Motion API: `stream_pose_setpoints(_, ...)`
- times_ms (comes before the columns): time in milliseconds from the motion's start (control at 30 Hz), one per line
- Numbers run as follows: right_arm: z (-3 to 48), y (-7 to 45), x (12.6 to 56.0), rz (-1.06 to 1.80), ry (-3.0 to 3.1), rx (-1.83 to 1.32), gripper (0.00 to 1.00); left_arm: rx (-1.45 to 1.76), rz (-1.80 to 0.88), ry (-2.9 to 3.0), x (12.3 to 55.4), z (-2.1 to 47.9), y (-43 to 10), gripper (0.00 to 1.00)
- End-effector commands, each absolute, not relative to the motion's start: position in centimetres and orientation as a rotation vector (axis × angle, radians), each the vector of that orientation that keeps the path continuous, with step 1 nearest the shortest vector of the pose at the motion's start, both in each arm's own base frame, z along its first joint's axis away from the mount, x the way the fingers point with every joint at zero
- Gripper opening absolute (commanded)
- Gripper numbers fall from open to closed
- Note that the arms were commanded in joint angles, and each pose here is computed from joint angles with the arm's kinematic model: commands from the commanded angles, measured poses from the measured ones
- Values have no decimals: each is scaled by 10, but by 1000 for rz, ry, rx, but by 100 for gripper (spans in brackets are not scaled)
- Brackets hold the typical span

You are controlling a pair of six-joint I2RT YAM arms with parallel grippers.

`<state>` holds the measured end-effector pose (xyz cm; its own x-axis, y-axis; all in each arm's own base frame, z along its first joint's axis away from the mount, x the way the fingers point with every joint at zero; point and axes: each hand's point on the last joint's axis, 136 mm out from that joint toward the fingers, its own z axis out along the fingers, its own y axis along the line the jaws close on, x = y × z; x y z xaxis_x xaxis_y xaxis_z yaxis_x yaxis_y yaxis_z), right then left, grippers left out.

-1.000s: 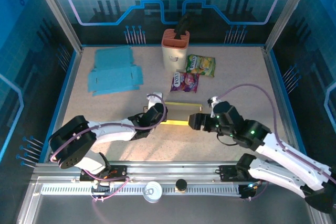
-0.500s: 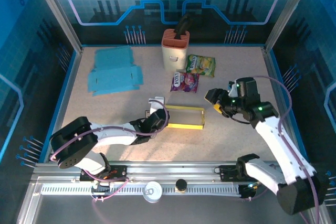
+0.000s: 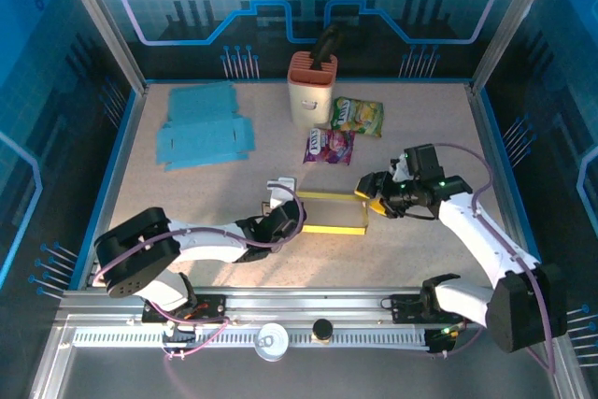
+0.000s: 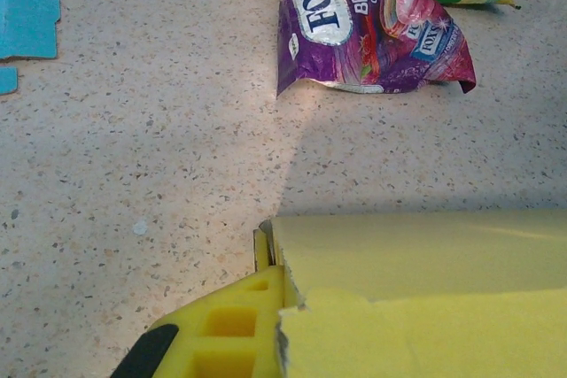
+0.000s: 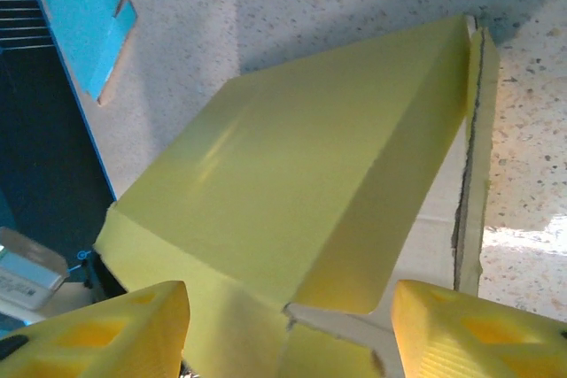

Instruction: Fold the paper box

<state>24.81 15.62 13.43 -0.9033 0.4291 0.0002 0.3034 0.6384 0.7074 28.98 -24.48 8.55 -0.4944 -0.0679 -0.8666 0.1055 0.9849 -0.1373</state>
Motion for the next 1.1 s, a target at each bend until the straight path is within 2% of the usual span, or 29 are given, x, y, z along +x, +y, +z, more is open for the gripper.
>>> stream_pose_setpoints(0,127,159,247,1152,2695,572,59,139,-148,2250,261,33,-238,3)
stream_pose_setpoints(100,121,159,244,1147,2705,576,58,130,-151,2254,259,33,-238,7)
stream_pose_setpoints(233,115,160,238,1151,2713,577,55,111,-167,2261,256,33,-235,21)
stream_pose_setpoints(333,108,162,232,1142,2725,573,54,92,-188,2273,253,32,-234,28)
stream_pose_setpoints(433,98,162,228,1127,2742,576,54,75,-202,2293,249,30,-232,29)
stream_pose_setpoints(600,93,163,227,1126,2743,584,52,56,-278,2315,240,31,-232,40)
stream_pose_setpoints(867,91,162,229,1075,2750,571,49,58,-424,2391,215,32,-234,66)
stream_pose_setpoints(1067,90,161,229,1039,2759,549,49,75,-564,2477,193,34,-242,75)
